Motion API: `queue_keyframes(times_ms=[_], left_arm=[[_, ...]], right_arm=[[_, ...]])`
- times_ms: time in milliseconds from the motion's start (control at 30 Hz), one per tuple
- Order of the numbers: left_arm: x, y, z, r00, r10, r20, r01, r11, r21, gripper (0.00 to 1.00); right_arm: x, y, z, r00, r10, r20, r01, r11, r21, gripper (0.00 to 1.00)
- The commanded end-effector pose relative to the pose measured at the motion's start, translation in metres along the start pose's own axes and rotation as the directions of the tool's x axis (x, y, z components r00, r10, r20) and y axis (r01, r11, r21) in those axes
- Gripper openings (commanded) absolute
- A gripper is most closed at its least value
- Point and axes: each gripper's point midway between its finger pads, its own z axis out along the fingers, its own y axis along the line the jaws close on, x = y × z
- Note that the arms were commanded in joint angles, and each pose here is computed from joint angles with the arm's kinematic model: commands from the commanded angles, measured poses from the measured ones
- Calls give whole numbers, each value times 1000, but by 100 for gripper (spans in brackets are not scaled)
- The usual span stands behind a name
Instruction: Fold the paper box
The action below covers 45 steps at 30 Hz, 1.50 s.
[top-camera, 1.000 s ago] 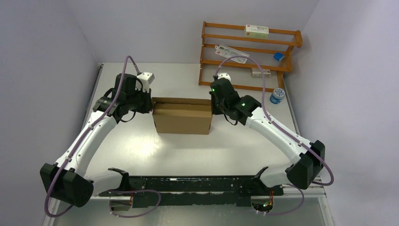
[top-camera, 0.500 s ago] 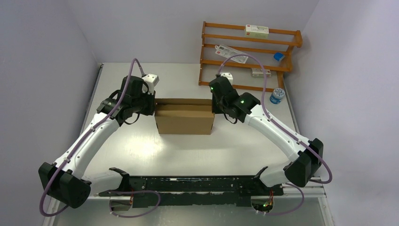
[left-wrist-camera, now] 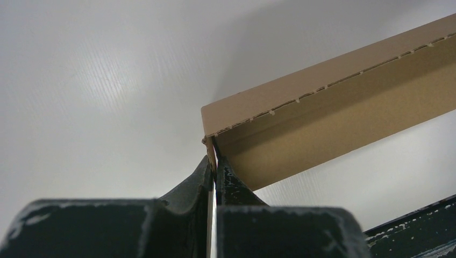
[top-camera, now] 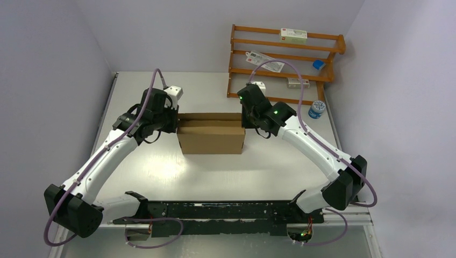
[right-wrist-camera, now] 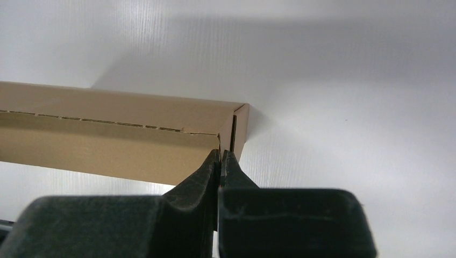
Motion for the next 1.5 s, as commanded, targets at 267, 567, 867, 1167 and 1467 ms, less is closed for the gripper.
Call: queue_keyframes(times_ms=[267, 567, 867, 1167, 1467], left_arm=[[-13, -32, -7, 998, -1, 55, -6, 992, 127, 5], [-21, -34, -10, 999, 8, 35, -12, 992, 126, 5], [-25, -27, -13, 999, -6, 34, 3, 996, 85, 5], [-34, -27, -15, 999, -21, 27, 19, 997, 71, 5], [-34, -20, -8, 998, 15, -55, -13, 1000, 28, 5]], right_arm=[[1, 23, 4, 1000, -6, -13, 4, 995, -98, 0], [8, 12, 8, 998, -63, -11, 62, 996, -67, 0], [11, 18, 9, 998, -69, -8, 68, 993, -101, 0], [20, 21, 11, 993, -122, 7, 122, 990, -65, 0], [34, 43, 3, 977, -206, 55, 208, 978, -30, 0]])
